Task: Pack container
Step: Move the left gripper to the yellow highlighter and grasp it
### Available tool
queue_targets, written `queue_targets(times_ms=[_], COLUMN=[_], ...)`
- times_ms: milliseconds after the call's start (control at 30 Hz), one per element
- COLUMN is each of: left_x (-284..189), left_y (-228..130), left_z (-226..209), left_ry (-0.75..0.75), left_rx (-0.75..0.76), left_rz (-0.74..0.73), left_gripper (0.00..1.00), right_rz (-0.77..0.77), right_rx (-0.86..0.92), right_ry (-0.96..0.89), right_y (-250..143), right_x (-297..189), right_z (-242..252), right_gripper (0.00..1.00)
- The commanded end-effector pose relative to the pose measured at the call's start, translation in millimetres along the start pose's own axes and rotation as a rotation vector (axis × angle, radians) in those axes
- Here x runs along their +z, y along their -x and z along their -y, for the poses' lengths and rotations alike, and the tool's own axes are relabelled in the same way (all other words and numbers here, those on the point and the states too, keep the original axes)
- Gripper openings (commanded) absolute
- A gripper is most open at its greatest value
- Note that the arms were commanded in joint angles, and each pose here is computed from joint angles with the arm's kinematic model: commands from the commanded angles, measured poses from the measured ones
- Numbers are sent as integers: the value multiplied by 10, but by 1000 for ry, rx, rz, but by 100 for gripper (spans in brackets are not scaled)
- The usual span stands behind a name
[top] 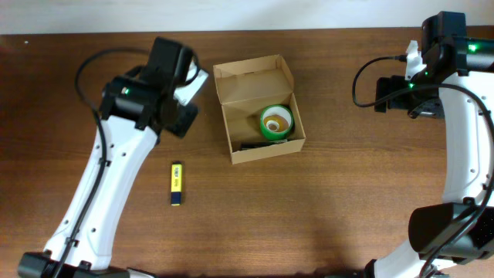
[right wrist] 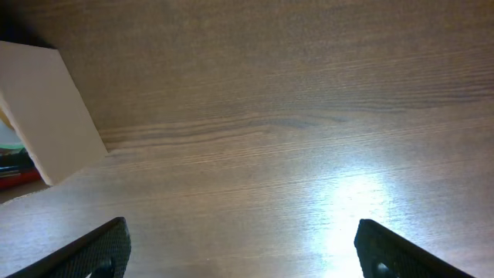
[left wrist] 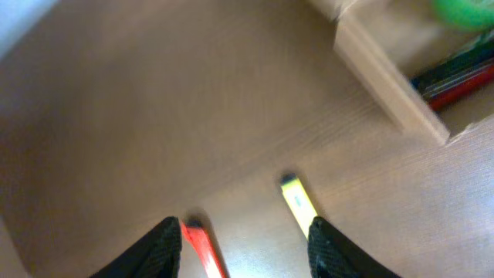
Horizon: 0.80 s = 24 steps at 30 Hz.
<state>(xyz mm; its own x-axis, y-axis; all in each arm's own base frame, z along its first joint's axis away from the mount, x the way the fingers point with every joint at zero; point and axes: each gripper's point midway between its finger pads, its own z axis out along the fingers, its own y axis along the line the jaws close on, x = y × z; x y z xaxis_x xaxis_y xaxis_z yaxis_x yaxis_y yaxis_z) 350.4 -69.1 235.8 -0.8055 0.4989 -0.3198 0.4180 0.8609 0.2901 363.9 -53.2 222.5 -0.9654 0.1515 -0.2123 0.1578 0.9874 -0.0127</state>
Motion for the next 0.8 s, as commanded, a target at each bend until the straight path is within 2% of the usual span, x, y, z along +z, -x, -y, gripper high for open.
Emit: queue_targets(times_ms=[0,67,167,267,400,533,767], left_x=[205,419,697,940,1225,1430,1795], left_y=[-388,-594,-823,-1071,-1394,-1566,-1582], left_z=[-41,61,229,439,713,823,864], left_ry=[-1,-59,-124,-170,-220,-224,-208], left_rx=[-198,-292,-396,-436,-488,-491,-482], left_rz=[-123,-200,-270,-335,-399,-409,-437], left_gripper=[47,43,44,57,58,62,65], right_rz=[22,25,26,27,34,35,33], right_rx=[1,1,1,1,1,1,1], right_ry=[9,8,8,8,8,8,8], right_y=[-7,0,4,6,23,23,21], right_x=[-72,-72,-72,-72,-73,-73,-73], right_z=[11,12,11,12,12,12,12], right_gripper=[93,93,93,93,93,93,93])
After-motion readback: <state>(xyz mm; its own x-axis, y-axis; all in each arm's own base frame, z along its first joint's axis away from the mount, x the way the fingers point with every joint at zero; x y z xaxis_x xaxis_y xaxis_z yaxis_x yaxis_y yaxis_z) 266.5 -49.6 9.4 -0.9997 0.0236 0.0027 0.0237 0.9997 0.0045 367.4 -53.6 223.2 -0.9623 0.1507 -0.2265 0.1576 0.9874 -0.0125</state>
